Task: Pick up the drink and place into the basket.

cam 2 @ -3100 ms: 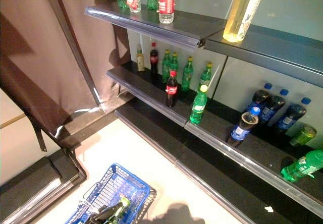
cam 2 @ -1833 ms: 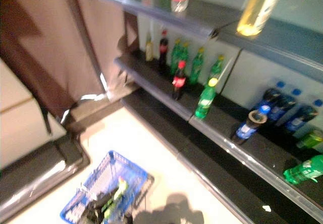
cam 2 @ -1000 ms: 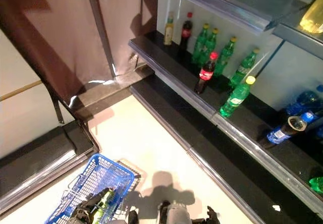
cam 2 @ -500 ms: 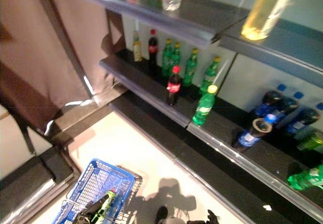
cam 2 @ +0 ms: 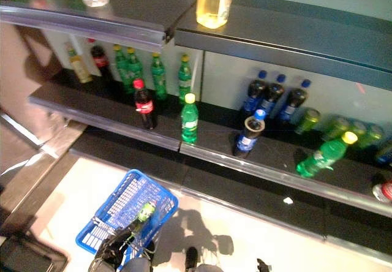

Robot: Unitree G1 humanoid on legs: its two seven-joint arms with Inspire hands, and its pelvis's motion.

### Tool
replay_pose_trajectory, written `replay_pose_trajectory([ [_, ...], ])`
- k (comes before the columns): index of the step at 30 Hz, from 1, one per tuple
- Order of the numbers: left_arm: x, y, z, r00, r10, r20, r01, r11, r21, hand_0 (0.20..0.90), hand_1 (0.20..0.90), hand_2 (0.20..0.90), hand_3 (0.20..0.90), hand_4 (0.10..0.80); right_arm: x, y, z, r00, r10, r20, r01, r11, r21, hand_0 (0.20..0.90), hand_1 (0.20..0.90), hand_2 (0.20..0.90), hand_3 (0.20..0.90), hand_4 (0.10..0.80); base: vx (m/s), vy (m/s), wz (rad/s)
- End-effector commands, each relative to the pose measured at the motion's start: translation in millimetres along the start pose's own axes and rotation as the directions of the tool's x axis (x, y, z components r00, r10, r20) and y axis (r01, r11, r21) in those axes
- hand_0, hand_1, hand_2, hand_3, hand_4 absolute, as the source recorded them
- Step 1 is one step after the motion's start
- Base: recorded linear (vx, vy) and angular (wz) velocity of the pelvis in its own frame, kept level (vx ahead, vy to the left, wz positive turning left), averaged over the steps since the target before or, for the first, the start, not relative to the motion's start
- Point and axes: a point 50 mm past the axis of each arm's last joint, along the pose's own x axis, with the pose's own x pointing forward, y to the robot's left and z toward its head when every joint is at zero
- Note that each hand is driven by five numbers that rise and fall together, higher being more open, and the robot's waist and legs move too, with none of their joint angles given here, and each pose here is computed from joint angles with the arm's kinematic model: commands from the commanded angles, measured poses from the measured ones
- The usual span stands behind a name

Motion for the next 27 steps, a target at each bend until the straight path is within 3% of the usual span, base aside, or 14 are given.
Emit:
replay_pose_trajectory([
  [1, -7, 32, 9, 0.992, 0.091, 0.09, -0.082, 0.992, -0.097, 0.3, 0.3, 0.3, 0.2, 0.1, -1, 4, 10, 0.997, -0.007, 0.082, 0.009, 0.999, -0.031, 0.9, 0.9, 0.9, 0.9, 0.8, 0.122, 0.16, 0.12],
  [8, -5, 36, 23, 0.989, 0.095, 0.116, -0.078, 0.986, -0.146, 0.3, 0.3, 0.3, 0.2, 0.1, -3, 12, 51, 0.954, -0.024, 0.298, 0.081, 0.98, -0.179, 0.9, 0.9, 0.9, 0.9, 0.8, 0.021, 0.072, 0.24],
  [15, -10, 49, 23, 0.984, 0.136, 0.116, -0.118, 0.982, -0.147, 0.3, 0.3, 0.3, 0.2, 0.1, -24, 26, 114, 0.839, 0.113, 0.533, 0.025, 0.969, -0.245, 0.9, 0.9, 0.9, 0.9, 0.8, -0.026, -0.022, 0.15],
  [20, -5, 35, 46, 0.976, 0.125, 0.179, -0.09, 0.978, -0.189, 0.3, 0.3, 0.3, 0.2, 0.1, -44, 28, 149, 0.701, 0.206, 0.682, 0.015, 0.953, -0.304, 0.9, 0.9, 0.9, 0.9, 0.8, -0.122, -0.207, 0.06],
  [27, -11, 37, 21, 0.986, 0.121, 0.118, -0.106, 0.986, -0.127, 0.3, 0.3, 0.3, 0.2, 0.1, -104, 9, 199, 0.384, 0.287, 0.878, 0.019, 0.948, -0.318, 0.9, 0.9, 0.9, 0.9, 0.8, 0.012, -0.097, 0.17],
])
